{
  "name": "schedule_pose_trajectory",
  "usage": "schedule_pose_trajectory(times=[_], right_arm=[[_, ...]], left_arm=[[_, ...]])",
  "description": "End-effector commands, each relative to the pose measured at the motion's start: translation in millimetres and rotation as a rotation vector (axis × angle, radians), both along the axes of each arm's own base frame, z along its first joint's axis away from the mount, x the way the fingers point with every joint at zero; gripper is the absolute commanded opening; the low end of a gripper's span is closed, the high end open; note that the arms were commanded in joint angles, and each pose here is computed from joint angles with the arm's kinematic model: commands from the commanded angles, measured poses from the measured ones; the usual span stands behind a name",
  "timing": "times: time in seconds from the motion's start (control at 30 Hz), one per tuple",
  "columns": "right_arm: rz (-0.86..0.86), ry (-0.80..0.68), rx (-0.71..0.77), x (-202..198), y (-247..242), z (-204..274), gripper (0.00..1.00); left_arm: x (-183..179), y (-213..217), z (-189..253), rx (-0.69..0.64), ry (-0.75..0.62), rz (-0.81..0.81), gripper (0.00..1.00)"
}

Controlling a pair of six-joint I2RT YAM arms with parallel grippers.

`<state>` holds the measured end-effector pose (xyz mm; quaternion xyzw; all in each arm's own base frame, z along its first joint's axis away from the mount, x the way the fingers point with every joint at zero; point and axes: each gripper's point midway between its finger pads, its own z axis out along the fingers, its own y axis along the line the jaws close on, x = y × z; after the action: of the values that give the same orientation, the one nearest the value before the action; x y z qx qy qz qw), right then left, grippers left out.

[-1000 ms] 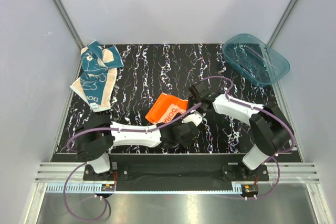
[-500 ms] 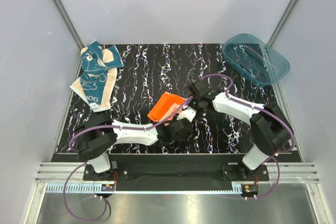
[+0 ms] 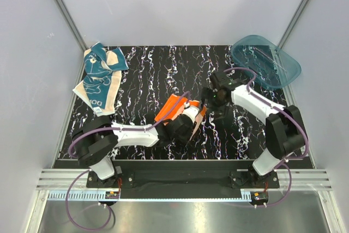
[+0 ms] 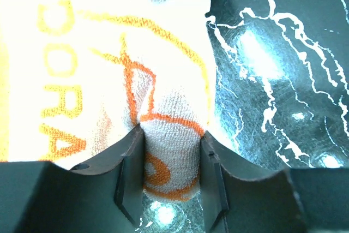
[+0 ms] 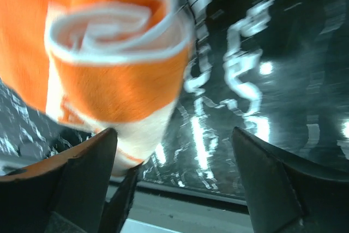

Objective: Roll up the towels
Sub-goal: Roll the towel

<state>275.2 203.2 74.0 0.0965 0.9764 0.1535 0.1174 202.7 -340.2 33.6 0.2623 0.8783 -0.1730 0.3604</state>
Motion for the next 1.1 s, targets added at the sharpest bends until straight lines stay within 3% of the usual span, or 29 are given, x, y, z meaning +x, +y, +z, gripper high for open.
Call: schedule_pose_trajectory(times=[0.0,0.23,0.67,1.07], right_arm=[[-0.038,-0.108,-0.059,30.0,-32.8,37.8,0.93],[-0.106,-0.226,-0.069,49.1,-58.2,81.5,0.95],[0.043,-0.328,0.458,-5.2,4.9,79.4,0.92],[0.074,-0.234,0.511,-27.4,30.3,29.7,0.91]], left_arm=[[-30.4,10.5,-24.3,0.032,0.151,-0.086,0.39],[-32.0,4.8,-9.6,-0.121,0.294,-0.157,0.38],[-22.0,-7.2,33.3,-0.45,0.605,-0.251,0.37],[-2.5,-1.1,25.8,-0.617,0.857,-0.159,0.39]])
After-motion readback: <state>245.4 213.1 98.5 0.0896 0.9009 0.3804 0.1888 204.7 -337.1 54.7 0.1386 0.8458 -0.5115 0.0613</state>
